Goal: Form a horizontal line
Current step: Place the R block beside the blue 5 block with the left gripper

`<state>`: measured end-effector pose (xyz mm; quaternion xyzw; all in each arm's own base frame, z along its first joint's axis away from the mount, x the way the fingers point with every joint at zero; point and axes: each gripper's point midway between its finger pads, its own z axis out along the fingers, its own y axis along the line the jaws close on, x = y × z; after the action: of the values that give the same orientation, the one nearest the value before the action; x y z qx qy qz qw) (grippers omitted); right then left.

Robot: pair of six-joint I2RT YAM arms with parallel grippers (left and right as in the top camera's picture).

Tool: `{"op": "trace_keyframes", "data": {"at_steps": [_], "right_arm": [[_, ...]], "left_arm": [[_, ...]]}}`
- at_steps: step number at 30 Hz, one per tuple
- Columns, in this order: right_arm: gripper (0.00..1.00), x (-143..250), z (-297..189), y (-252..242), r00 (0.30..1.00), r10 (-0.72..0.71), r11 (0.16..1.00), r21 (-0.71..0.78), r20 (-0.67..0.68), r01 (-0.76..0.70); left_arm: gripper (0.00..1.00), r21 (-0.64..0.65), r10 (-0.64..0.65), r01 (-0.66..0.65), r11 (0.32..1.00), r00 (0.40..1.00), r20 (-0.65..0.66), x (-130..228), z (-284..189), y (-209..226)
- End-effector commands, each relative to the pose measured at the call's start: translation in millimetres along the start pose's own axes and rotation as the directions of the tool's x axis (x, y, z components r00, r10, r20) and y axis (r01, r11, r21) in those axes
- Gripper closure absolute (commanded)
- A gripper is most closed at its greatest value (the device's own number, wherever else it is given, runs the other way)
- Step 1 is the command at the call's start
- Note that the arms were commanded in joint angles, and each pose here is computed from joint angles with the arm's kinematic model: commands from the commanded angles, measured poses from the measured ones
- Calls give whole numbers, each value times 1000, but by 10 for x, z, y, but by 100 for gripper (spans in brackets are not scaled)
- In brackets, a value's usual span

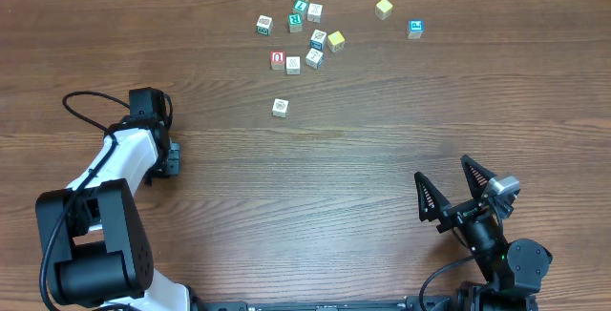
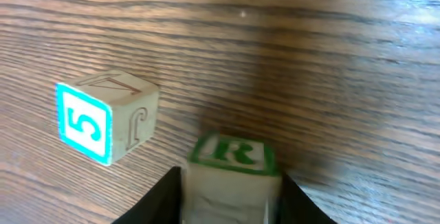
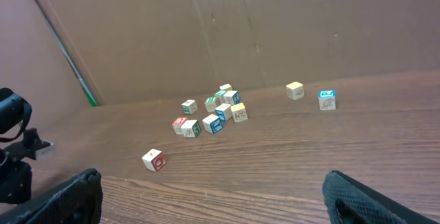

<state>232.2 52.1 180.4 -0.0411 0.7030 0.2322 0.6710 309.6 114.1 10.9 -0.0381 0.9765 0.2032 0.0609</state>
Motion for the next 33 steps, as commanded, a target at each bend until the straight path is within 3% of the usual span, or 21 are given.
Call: {"op": "trace_keyframes", "data": {"at_steps": [1, 8, 11, 15, 18, 21, 26, 33], "right_arm": [[0, 24, 1, 6, 1000, 6, 1000, -9, -1, -6], [0, -20, 0, 19, 1000, -5, 1000, -13, 16, 5], [0, -91, -2, 42, 999, -24, 999, -21, 44, 25], [0, -145, -11, 152, 998, -4, 997, -81, 59, 9], [0, -131, -10, 148, 996, 75, 994, -84, 47, -70], [0, -133, -9, 147, 991, 126, 989, -85, 43, -122], [0, -53, 29, 98, 986, 167, 984, -63, -6, -167], [0, -320, 360, -26, 966, 189, 982, 7, -176, -190]], "left_arm": [[62, -39, -3, 3, 999, 1000, -7, 16, 42, 74], [59, -34, 20, -20, 999, 1000, -4, -4, 5, 64], [55, -15, -27, 28, 1000, 1000, 4, -80, -160, 23], [48, 33, -27, 25, 999, 998, 57, -332, -548, -8], [37, 43, -104, 100, 994, 986, 127, -571, -976, 150], [27, 132, -209, 184, 974, 954, 213, -777, -1498, 284], [0, 333, -296, 173, 927, 882, 367, -969, -2239, 336], [0, 390, -387, 206, 897, 792, 471, -821, -2782, 533]]}}
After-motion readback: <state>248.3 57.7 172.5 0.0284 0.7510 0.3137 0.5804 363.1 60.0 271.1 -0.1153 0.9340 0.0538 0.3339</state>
